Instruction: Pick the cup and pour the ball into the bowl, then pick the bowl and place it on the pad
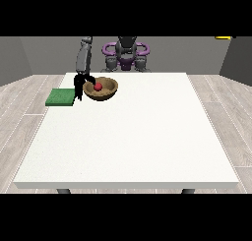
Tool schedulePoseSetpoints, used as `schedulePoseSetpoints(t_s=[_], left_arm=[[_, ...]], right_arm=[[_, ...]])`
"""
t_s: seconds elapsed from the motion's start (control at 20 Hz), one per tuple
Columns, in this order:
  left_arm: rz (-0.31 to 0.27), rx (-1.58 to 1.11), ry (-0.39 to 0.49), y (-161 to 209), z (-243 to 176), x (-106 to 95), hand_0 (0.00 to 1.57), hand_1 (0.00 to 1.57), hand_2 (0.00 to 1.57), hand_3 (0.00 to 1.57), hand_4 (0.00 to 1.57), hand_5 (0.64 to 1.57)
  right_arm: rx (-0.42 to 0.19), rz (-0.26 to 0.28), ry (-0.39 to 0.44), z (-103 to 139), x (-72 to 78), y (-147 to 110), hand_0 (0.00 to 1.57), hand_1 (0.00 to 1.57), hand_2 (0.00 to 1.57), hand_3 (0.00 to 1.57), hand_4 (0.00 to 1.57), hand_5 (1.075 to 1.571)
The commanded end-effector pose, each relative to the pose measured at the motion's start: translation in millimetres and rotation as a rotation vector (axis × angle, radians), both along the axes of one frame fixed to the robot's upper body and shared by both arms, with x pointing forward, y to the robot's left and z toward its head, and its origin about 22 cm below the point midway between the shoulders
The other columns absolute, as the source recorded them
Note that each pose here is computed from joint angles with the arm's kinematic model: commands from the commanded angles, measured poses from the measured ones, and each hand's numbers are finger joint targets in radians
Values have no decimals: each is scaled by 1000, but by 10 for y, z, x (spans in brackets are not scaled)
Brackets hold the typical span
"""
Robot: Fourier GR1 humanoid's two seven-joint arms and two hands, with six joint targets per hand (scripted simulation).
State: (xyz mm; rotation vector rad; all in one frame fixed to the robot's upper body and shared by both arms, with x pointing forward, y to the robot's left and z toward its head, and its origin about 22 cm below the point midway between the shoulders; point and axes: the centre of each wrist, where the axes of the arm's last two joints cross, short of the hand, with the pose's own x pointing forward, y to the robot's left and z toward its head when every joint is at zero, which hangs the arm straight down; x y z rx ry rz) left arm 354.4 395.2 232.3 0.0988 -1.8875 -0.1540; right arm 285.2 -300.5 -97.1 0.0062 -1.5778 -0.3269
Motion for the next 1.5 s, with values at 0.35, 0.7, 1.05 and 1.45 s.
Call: schedulePoseSetpoints(t_s=[0.35,0.7,1.05,1.45], left_arm=[[-6,7,-82,241,322,-164,0,0,0,0,1018,1536],[-21,-30,-67,213,233,-135,0,0,0,0,1129,1517],[7,-59,-7,368,95,-140,0,0,0,0,1191,1528],[71,-25,21,562,2,-250,0,0,0,0,1203,1540]], right_arm=[[-102,-166,298,-325,-374,-247,1571,1571,1571,785,844,1487],[-262,-273,298,-107,-402,-602,1571,1571,1571,1424,948,1530],[-386,-282,332,345,-325,-972,1571,1571,1571,1111,1026,1548],[-441,-285,356,927,-223,-1378,1571,1571,1571,724,1050,1563]])
